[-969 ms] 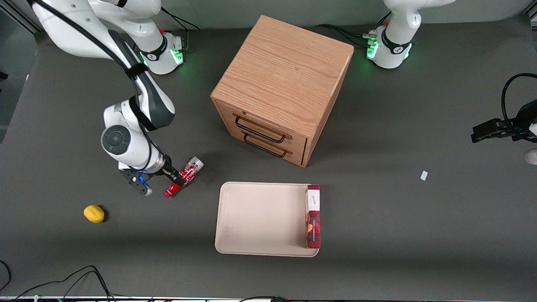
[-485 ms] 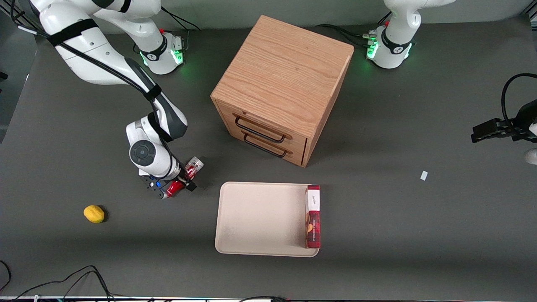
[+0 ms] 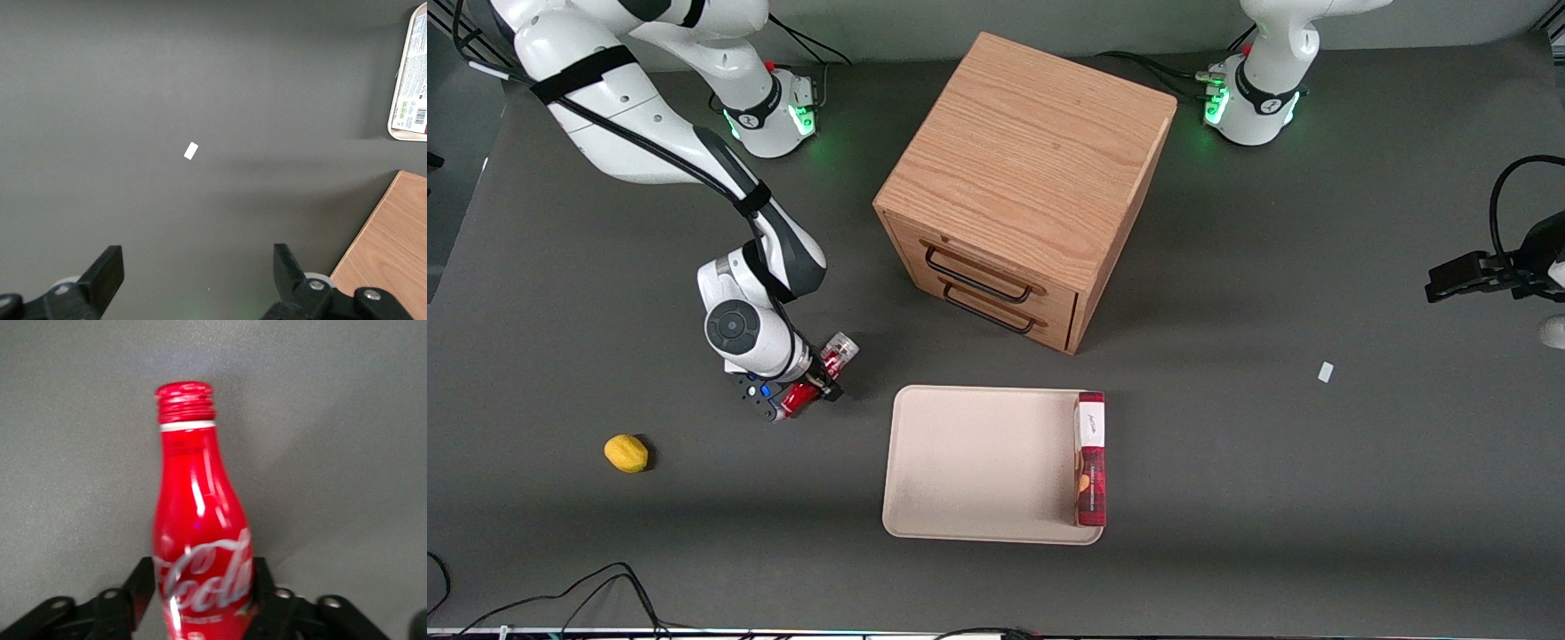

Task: Place coke bottle on tray
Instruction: 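Close the right gripper around the bottle's body, then lift the bottle and carry it with the right gripper to the cream tray, then lower the bottle onto the tray beside the snack box and open the right gripper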

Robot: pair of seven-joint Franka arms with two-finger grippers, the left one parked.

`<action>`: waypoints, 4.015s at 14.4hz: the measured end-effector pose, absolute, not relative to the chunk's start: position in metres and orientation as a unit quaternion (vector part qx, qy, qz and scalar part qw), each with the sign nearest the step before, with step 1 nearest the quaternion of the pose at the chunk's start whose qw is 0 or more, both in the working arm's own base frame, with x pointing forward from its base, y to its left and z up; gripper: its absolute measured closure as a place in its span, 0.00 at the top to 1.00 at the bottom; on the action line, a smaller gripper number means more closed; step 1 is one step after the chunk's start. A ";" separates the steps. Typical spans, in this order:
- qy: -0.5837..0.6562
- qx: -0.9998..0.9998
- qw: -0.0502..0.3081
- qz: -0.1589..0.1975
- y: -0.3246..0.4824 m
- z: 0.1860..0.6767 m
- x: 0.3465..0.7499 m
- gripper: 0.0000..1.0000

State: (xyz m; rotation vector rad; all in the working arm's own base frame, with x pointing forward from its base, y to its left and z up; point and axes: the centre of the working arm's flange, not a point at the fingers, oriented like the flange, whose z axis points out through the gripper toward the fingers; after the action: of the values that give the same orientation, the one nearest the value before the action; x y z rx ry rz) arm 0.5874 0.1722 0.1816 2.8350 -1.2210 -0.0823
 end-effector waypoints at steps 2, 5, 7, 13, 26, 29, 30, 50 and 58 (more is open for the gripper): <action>-0.395 0.918 0.026 -0.026 0.172 0.182 0.588 0.56; -0.395 0.918 0.026 -0.025 0.173 0.183 0.589 0.56; -0.394 0.919 0.023 -0.019 0.173 0.188 0.593 0.56; -0.347 0.937 0.036 -0.005 0.178 0.260 0.626 0.56; -0.001 0.999 -0.030 0.038 0.243 0.442 0.700 0.56; 0.051 0.996 -0.064 0.040 0.274 0.412 0.720 0.56; 0.057 0.995 -0.072 0.044 0.286 0.401 0.722 0.56; -0.017 0.994 -0.111 0.011 0.313 0.197 0.732 0.56; -0.020 0.994 -0.107 0.020 0.307 0.182 0.735 0.81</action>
State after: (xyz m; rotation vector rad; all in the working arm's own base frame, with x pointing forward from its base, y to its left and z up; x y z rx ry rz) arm 0.7353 0.3069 0.1824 3.3542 -0.0669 0.0679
